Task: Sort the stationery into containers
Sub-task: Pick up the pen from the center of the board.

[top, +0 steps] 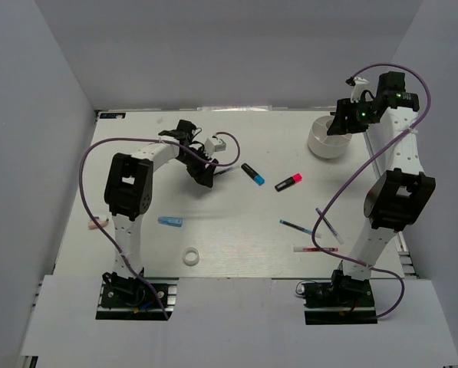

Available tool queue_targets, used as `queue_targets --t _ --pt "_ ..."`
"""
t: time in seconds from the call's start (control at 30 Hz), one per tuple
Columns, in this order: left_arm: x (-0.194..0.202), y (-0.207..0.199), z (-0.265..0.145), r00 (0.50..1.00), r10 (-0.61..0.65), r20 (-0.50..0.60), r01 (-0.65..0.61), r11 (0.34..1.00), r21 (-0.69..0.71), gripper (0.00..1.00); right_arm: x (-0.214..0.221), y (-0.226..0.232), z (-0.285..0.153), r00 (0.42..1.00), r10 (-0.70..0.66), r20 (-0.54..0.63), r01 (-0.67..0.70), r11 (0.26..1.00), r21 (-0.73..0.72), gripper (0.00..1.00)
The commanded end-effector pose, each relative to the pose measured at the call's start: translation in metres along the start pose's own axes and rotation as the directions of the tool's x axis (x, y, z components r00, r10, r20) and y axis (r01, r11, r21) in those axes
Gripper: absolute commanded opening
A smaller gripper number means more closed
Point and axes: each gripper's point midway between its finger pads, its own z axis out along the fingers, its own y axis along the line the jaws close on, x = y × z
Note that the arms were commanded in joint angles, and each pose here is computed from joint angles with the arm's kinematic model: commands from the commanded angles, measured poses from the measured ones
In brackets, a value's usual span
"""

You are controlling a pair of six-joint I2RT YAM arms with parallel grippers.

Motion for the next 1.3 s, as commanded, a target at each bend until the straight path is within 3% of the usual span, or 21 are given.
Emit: queue_targets --t 0.0,0.17,0.57,0.7,0.8,0.83,0.9,0.97,1.13,1.27 --pt "-0.002 0.007 -0.009 1.000 0.014 -0.025 -0.017 0.993 -0.116 0.69 -0.015 0.009 -0.011 0.999 -0.024 0.044 0.025 0.999 -0.020 0.55" --pt "-0.006 0.027 -0.001 0.997 -0.015 -0.071 -0.005 0.963 -0.270 0.63 -0.014 0.009 -0.011 0.999 -0.028 0.042 0.029 0.999 -0.021 0.55" --pt "0.005 0.001 0.042 0.970 0.104 -0.219 -0.168 0.940 -0.297 0.43 -0.018 0.011 -0.015 0.997 -0.048 0.055 0.050 0.999 -0.022 0.55" --pt "0.012 -0.001 0.046 0.965 0.084 -0.247 -0.159 0.941 -0.299 0.29 -0.023 0.014 -0.019 0.997 -0.042 0.069 0.044 0.999 -0.020 0.58" --pt "0.017 -0.005 0.042 0.965 0.071 -0.251 -0.148 0.941 -0.303 0.18 -0.024 0.016 -0.022 0.996 -0.046 0.072 0.047 0.999 -0.020 0.70" --pt "0.022 -0.009 0.041 0.966 0.059 -0.253 -0.135 0.946 -0.295 0.09 -0.024 0.019 -0.023 0.996 -0.048 0.073 0.050 0.998 -0.027 0.71" --pt "0.017 -0.017 0.033 0.972 0.065 -0.224 -0.130 0.948 -0.291 0.01 -0.023 0.025 -0.027 0.996 -0.045 0.078 0.049 0.997 -0.055 0.72" --pt "0.021 -0.026 0.026 0.977 0.052 -0.209 -0.112 0.951 -0.289 0.00 -0.020 0.040 -0.028 0.995 -0.051 0.081 0.059 0.992 -0.110 0.72" --pt "-0.021 -0.065 -0.023 0.998 0.057 -0.008 -0.057 0.963 -0.264 0.00 0.029 0.086 -0.014 1.000 0.003 -0.009 -0.006 0.949 -0.314 0.68" --pt "-0.047 -0.104 -0.061 0.989 0.066 0.129 -0.036 0.974 -0.225 0.00 0.037 0.126 -0.014 0.999 -0.044 0.032 0.053 0.922 -0.383 0.66"
